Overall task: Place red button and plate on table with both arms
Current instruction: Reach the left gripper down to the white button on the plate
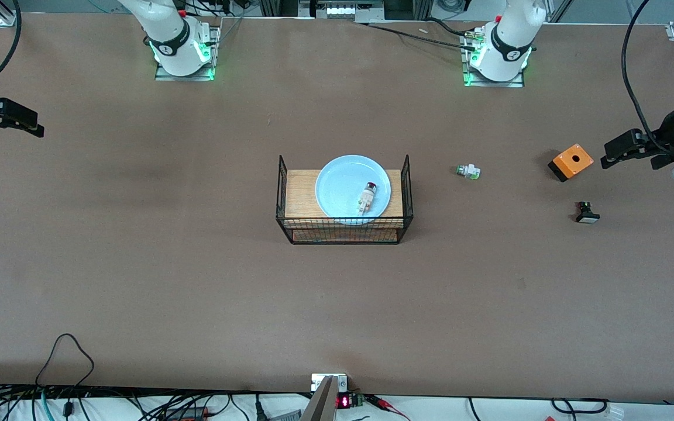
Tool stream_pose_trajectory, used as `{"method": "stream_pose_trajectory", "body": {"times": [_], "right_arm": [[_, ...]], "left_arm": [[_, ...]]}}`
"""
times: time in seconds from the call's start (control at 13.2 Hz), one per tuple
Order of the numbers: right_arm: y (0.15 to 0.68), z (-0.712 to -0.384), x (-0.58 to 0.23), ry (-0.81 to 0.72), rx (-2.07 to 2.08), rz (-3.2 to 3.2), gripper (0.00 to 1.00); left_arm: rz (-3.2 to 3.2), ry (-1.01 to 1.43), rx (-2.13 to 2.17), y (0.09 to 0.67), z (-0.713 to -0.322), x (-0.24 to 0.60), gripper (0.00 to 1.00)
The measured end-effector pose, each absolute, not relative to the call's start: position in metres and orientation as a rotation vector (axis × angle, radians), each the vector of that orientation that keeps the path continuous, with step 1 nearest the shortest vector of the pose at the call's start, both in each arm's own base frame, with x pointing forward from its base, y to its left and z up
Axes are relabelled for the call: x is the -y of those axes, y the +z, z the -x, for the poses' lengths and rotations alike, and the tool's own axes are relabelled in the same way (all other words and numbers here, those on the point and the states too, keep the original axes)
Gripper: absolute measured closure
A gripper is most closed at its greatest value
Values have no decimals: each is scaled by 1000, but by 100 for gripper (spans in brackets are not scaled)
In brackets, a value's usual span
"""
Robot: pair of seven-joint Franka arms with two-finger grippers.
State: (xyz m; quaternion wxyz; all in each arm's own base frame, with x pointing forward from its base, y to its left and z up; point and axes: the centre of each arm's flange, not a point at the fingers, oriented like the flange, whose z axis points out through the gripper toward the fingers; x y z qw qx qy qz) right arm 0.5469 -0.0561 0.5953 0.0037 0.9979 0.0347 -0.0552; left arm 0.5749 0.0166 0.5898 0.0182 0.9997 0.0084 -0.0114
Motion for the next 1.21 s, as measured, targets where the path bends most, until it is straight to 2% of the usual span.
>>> {"method": "stream_pose_trajectory", "body": {"times": [0.3, 0.53, 0.83, 1.06, 1.21], "right_arm": [[595, -547, 56, -173, -109, -3127, 0], [595, -547, 56, -173, -108, -3127, 0], [595, -547, 56, -173, -108, -3127, 0], [595, -547, 56, -173, -110, -3127, 0], [595, -547, 55, -173, -111, -3127, 0]], "left_arm": [[-3096, -44, 2, 591, -573, -7, 0], [-3073, -173, 160, 582, -560, 77, 0], [-2966, -369, 419, 528, -550, 193, 0], [-2900, -394, 645, 505, -539, 289, 0], [-2868, -371, 717, 494, -549, 328, 0]]}}
